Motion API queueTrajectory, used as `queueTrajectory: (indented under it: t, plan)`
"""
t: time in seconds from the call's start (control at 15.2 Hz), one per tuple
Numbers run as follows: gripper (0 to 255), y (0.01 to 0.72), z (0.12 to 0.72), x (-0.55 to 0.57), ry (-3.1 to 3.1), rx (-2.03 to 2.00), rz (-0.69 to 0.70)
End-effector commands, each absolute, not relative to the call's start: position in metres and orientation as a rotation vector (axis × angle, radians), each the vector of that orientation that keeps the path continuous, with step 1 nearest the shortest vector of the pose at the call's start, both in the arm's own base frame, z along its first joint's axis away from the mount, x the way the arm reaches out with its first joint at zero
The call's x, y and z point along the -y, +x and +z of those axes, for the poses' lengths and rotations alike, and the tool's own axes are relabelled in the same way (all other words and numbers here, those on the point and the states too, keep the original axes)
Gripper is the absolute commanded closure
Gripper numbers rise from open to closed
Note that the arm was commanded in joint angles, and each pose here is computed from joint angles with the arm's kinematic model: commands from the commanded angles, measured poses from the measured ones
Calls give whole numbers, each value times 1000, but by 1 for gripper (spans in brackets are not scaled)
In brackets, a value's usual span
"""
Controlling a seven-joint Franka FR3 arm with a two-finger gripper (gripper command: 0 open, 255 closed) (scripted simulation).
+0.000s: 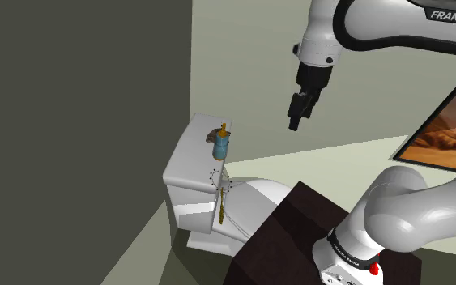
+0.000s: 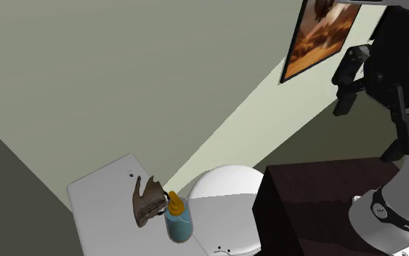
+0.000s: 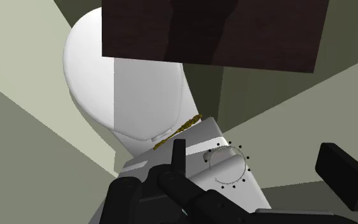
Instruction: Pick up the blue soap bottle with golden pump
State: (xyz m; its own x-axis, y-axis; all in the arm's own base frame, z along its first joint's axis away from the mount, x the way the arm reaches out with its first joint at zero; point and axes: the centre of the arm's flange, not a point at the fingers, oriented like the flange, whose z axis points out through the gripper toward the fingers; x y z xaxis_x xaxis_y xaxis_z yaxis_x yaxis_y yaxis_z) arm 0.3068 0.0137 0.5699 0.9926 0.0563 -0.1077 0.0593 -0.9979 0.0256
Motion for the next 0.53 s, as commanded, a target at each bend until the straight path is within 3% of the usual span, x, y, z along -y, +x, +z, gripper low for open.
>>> queueTrajectory:
  t: [0.0,0.46]
  plan:
    - [0,307,570,-14,3107,-90,-167]
    - [0,389,520,-7,3091,-131,-212]
